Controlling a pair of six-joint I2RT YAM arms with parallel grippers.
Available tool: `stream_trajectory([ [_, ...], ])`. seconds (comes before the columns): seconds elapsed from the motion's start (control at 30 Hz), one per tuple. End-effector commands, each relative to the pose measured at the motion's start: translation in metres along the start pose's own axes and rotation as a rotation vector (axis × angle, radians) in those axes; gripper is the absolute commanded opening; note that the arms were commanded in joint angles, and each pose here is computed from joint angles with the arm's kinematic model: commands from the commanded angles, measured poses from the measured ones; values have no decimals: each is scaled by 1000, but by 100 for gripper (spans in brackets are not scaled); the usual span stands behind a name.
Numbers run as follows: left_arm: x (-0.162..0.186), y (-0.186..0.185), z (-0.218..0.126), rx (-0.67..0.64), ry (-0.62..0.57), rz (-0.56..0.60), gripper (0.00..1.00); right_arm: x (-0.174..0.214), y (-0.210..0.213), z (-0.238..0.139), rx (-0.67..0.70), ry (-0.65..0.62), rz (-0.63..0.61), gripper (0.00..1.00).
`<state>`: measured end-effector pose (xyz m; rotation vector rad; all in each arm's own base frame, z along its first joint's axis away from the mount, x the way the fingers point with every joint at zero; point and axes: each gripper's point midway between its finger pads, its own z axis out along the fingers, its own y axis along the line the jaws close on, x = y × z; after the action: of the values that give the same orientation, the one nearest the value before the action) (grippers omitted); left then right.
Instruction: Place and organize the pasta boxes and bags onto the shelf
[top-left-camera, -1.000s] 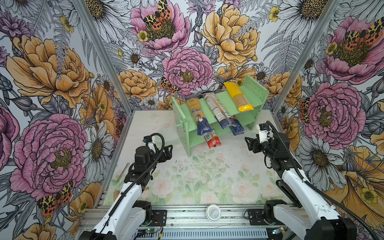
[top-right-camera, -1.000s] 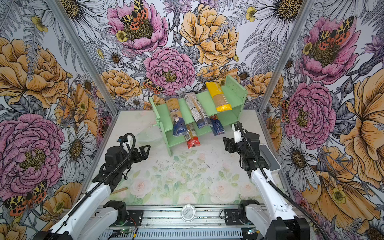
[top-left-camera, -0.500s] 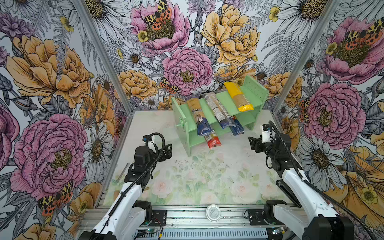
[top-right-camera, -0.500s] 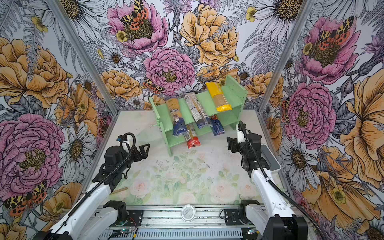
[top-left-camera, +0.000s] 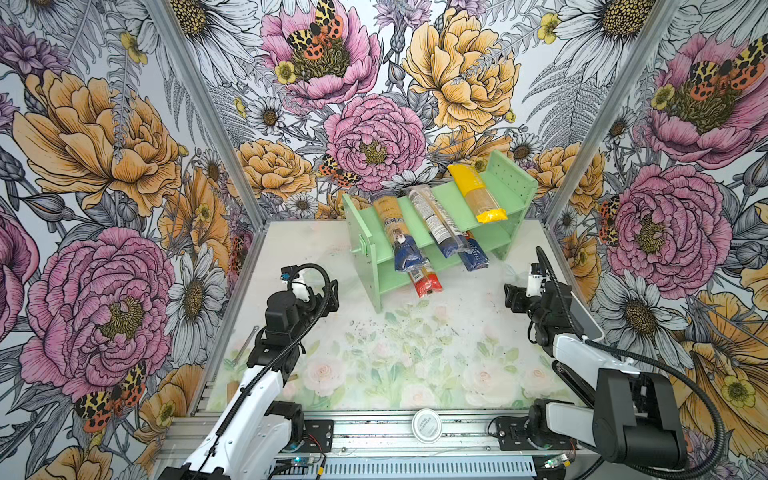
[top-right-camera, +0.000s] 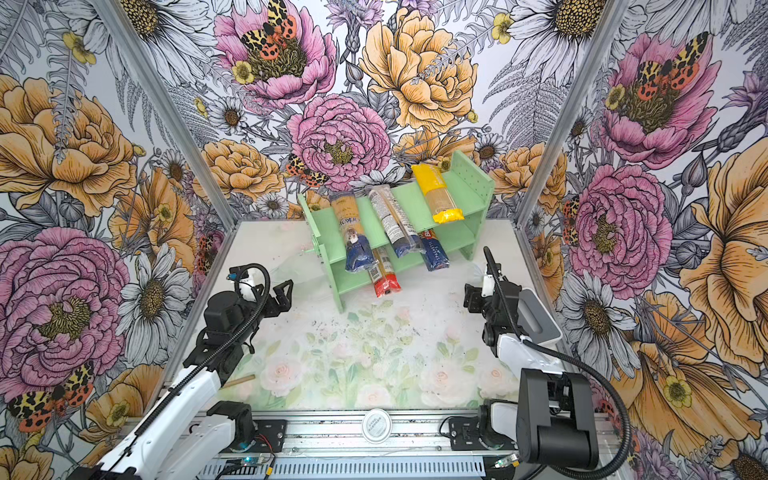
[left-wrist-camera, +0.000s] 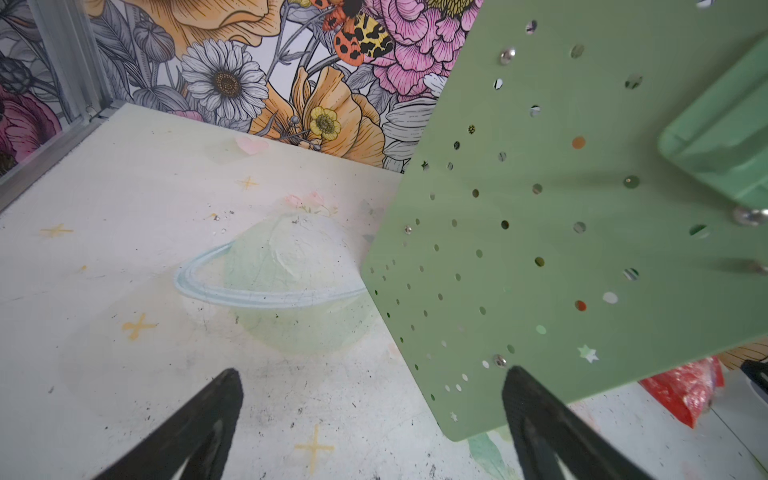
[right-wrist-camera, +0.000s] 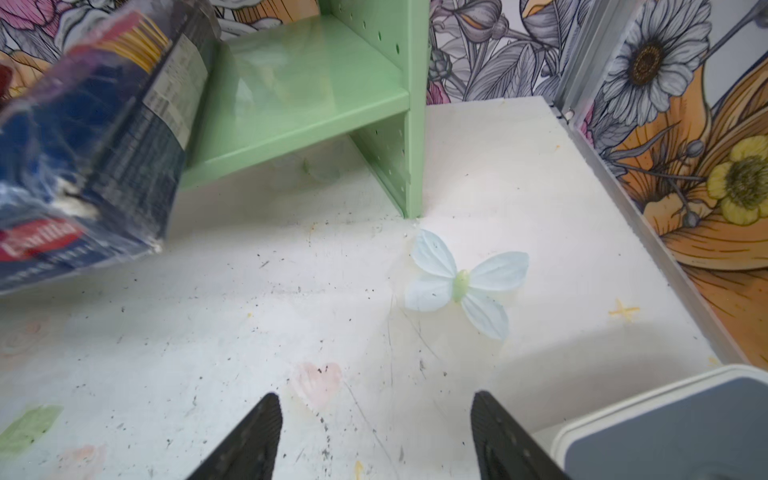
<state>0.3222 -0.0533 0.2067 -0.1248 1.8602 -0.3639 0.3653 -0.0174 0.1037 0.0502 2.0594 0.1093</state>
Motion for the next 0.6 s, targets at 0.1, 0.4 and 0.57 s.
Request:
stream_trajectory([
  [0.1,-28,6,8,-58,-70,87,99,-34,-9,5,52,-164,-13,75],
  [0.4,-21,21,28,-101,-44,168,99,-39,-1,23,95,-141,-83,77],
  [0.57,-15,36,35,-142,-35,209,99,-24,5,27,138,-237,-112,80],
])
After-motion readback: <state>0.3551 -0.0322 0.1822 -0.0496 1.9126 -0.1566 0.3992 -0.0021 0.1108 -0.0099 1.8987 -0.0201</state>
